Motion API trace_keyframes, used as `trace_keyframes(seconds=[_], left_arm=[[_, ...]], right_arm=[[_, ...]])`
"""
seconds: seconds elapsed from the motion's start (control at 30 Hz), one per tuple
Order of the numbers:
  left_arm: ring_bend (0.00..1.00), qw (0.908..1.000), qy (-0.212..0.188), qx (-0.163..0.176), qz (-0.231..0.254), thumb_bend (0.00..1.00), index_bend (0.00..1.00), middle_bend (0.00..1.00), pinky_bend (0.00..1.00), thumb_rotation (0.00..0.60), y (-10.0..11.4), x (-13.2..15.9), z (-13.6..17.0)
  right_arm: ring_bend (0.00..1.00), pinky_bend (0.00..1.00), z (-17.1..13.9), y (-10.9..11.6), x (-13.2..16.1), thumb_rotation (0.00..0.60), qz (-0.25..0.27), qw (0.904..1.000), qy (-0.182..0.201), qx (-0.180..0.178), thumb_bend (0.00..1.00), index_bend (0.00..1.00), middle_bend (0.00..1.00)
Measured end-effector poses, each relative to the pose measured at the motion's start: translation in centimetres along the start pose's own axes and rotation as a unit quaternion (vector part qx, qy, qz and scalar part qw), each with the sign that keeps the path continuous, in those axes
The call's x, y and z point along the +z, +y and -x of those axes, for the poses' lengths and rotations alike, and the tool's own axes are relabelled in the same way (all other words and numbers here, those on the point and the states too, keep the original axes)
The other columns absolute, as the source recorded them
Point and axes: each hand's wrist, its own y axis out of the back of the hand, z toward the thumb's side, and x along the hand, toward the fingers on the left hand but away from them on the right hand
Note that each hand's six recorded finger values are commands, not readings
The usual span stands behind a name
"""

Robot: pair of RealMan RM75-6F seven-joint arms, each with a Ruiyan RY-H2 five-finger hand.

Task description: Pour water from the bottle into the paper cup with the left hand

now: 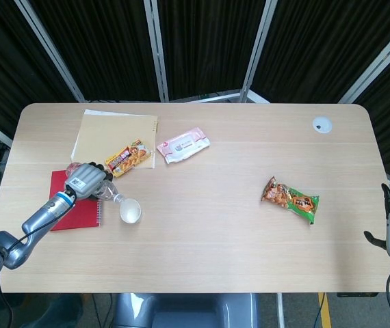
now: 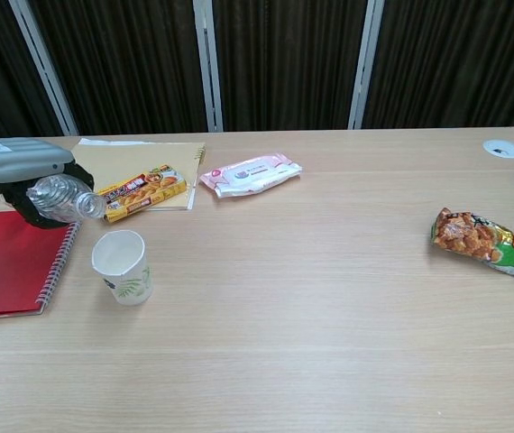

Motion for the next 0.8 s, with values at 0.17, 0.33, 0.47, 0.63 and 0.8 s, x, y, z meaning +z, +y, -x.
trace_keyframes(seconds=[0.17,0.33,0.47,0.63,0.8], left_arm=[[0.32,1.0000,0.001,0.000,-0.008,0.50,0.55,0.50,0.33,0.600,0.12,0.12,-0.04],[0.32,0.9998,0.001,-0.001,-0.020,0.50,0.55,0.50,0.33,0.600,0.19,0.26,-0.06],[0.32,0.9996,0.000,0.000,-0.028,0.50,0.55,0.50,0.33,0.600,0.30,0.48,-0.07],[0.32,0.9994,0.004,0.000,-0.035,0.50,0.55,0.50,0.33,0.600,0.37,0.52,-0.08],[0.32,0.9989,0.006,0.000,-0.046,0.50,0.55,0.50,0.33,0.600,0.49,0.38,-0.03]], right_arm=[[0.00,0.00,0.02,-0.03,0.00,0.600,-0.001,1.0000,0.000,0.001,0.00,0.00,0.00],[0.00,0.00,0.04,-0.05,-0.05,0.600,0.000,1.0000,0.000,0.002,0.00,0.00,0.00],[0.00,0.00,0.05,-0.04,-0.07,0.600,0.000,1.0000,-0.001,0.002,0.00,0.00,0.00],[0.00,0.00,0.03,0.04,-0.11,0.600,0.000,1.0000,-0.001,0.001,0.00,0.00,0.00],[0.00,0.00,0.03,0.02,-0.11,0.600,0.000,1.0000,-0.002,0.002,0.00,0.00,0.00]])
